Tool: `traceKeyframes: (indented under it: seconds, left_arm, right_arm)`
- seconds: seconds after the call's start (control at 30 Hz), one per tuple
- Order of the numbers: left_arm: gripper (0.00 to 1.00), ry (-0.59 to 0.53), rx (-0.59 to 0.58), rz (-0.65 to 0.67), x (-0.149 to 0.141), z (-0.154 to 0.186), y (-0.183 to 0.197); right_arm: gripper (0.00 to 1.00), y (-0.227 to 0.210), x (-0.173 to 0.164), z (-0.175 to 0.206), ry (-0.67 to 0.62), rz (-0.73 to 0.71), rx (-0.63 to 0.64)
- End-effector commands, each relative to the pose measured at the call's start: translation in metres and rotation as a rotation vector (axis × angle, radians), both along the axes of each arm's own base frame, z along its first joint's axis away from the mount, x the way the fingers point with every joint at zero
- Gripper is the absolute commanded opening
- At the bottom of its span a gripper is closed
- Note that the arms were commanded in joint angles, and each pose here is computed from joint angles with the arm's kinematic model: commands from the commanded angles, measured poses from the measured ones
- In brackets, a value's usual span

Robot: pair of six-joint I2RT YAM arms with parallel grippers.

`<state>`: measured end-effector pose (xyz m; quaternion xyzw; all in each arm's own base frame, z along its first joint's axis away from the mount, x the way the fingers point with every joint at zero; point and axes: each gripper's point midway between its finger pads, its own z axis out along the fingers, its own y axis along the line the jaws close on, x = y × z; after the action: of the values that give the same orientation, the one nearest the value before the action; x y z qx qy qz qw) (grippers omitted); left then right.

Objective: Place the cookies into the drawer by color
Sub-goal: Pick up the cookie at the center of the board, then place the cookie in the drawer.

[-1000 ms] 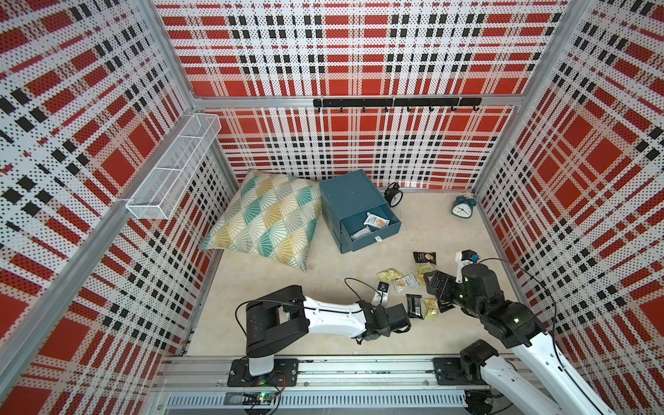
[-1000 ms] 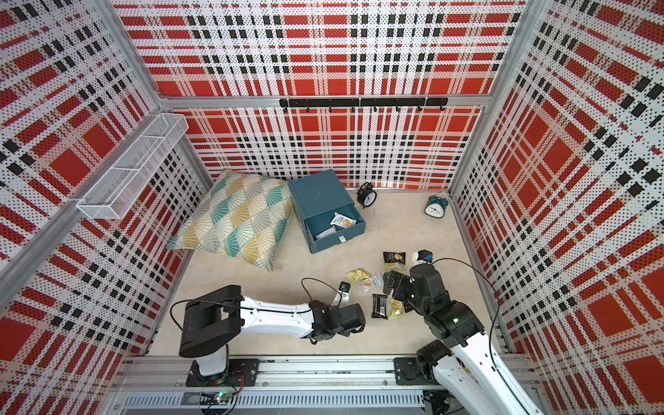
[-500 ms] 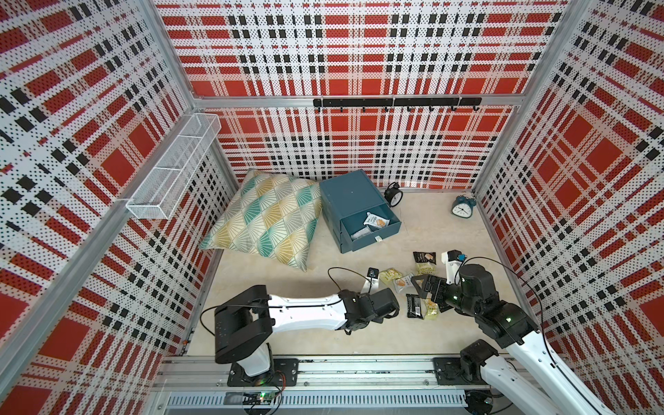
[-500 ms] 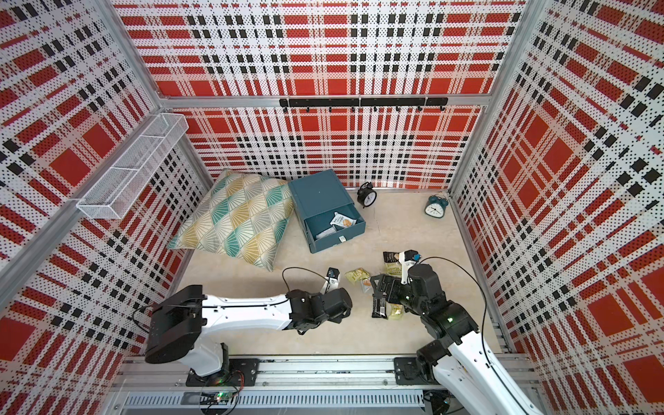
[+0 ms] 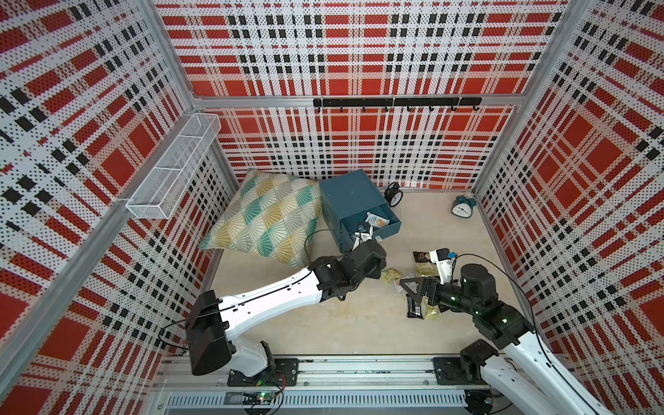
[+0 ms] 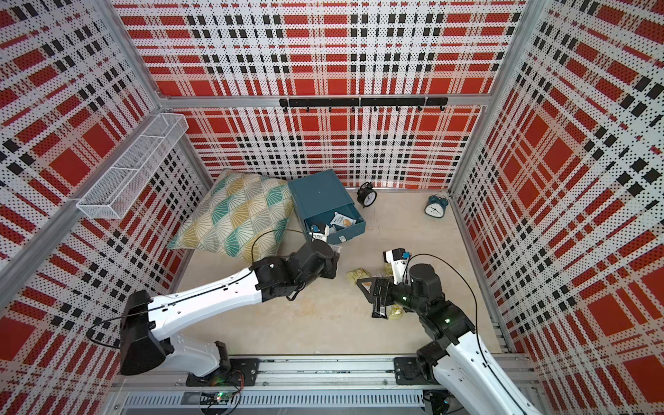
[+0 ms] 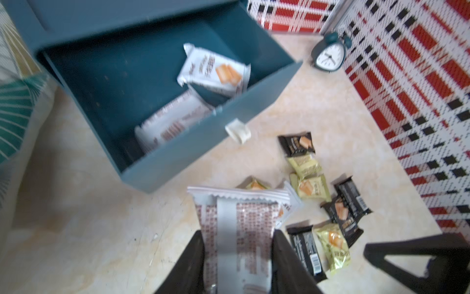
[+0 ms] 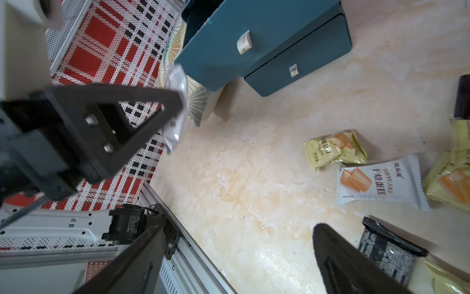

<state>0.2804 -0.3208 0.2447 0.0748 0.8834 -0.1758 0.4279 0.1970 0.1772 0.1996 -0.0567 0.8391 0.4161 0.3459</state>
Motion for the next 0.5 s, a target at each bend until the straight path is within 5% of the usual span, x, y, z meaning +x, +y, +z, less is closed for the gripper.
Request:
traceKeyframes:
  seconds: [0.0, 0.23, 0.47]
  left_arm:
    - [0.37, -0.080, 0.008, -0.002, 0.018, 0.036, 0.011]
    - [0.37, -0.136, 0.009, 0.049, 0.067, 0.061, 0.029]
    - [0.36, -0.127, 0.024, 0.062, 0.100, 0.048, 0.042]
  right_arm:
    - [0.98, 0.010, -0.001, 0.006, -0.038, 0.055, 0.024]
    - [0.98, 0.011, 0.008, -0.006, -0.024, 0.022, -0.038]
    - [0.98, 0.007, 0.019, -0.018, 0.002, -0.039, -0.115]
